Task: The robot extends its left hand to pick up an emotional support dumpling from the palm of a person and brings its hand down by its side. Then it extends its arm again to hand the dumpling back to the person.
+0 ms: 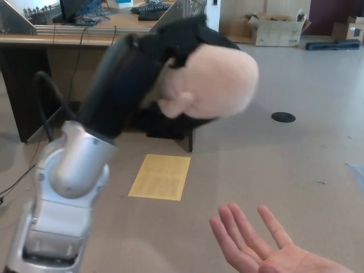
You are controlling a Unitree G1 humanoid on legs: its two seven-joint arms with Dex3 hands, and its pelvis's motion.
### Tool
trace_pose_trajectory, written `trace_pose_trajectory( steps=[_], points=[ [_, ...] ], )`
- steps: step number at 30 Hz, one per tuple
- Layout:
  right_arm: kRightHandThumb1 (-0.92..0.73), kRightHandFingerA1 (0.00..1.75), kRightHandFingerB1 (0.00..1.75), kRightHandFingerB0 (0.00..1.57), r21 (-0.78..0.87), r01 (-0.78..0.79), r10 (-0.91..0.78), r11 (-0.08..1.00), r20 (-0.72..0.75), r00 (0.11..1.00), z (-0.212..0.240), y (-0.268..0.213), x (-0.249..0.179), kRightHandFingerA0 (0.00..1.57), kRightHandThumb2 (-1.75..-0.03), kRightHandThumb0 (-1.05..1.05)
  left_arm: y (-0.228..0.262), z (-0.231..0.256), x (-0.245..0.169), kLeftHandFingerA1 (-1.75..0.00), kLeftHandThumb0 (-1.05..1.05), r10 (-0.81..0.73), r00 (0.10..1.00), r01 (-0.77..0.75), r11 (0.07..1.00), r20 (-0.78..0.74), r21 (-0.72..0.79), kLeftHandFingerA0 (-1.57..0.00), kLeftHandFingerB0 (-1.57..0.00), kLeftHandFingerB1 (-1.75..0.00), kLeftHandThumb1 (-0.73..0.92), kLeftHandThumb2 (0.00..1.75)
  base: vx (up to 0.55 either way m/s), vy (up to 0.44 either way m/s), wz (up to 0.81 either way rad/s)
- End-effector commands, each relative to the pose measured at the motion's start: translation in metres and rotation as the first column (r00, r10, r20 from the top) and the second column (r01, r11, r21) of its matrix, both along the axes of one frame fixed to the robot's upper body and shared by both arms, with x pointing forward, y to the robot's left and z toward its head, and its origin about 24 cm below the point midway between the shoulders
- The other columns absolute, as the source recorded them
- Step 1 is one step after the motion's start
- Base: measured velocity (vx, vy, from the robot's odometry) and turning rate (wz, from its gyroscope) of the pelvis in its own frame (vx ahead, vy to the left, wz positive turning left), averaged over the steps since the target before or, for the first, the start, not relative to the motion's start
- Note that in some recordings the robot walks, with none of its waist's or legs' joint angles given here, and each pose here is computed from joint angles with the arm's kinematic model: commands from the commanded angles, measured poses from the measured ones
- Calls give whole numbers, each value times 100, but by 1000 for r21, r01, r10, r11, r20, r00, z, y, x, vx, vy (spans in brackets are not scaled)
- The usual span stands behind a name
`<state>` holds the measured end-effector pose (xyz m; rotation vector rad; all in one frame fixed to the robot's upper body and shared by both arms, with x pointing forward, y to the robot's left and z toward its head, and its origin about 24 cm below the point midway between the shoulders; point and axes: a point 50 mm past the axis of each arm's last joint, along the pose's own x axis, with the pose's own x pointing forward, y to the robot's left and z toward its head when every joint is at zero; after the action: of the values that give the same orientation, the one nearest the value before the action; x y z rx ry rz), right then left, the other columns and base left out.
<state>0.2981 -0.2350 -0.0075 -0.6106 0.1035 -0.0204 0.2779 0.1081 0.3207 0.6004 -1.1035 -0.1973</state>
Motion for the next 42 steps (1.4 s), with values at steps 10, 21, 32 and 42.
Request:
trace_pose_trajectory(
  steps=[10, 21, 32, 42],
  points=[
    [-65, 47, 39, 51, 46, 53, -52, 998, -20, 998, -1, -4, 2, 75, -59, -36, 191, -155, -1, -138, 2, -293, 711, -353, 638, -639, -684, -87, -83, -101, 87, 68, 0, 0, 0],
    [-64, 47, 38, 51, 59, 69, -66, 996, -52, 996, -12, -2, -7, 74, -59, -36, 229, -274, -31, -162, 1, -352, 490, -640, 476, -798, -603, -80, -79, -100, 85, 61, 0, 0, 0],
    [-63, 47, 38, 50, 70, 84, -80, 994, -49, 996, -12, -1, -6, 74, -59, -37, 248, -305, -36, -154, 3, -373, 417, -707, 440, -829, -554, -83, -78, -100, 87, 67, 0, 0, 0],
    [-65, 47, 38, 50, 67, 81, -79, 994, -36, 996, -9, -1, -3, 73, -59, -37, 257, -306, -35, -157, 5, -366, 416, -706, 446, -832, -550, -77, -76, -101, 90, 64, 0, 0, 0]
  ],
)
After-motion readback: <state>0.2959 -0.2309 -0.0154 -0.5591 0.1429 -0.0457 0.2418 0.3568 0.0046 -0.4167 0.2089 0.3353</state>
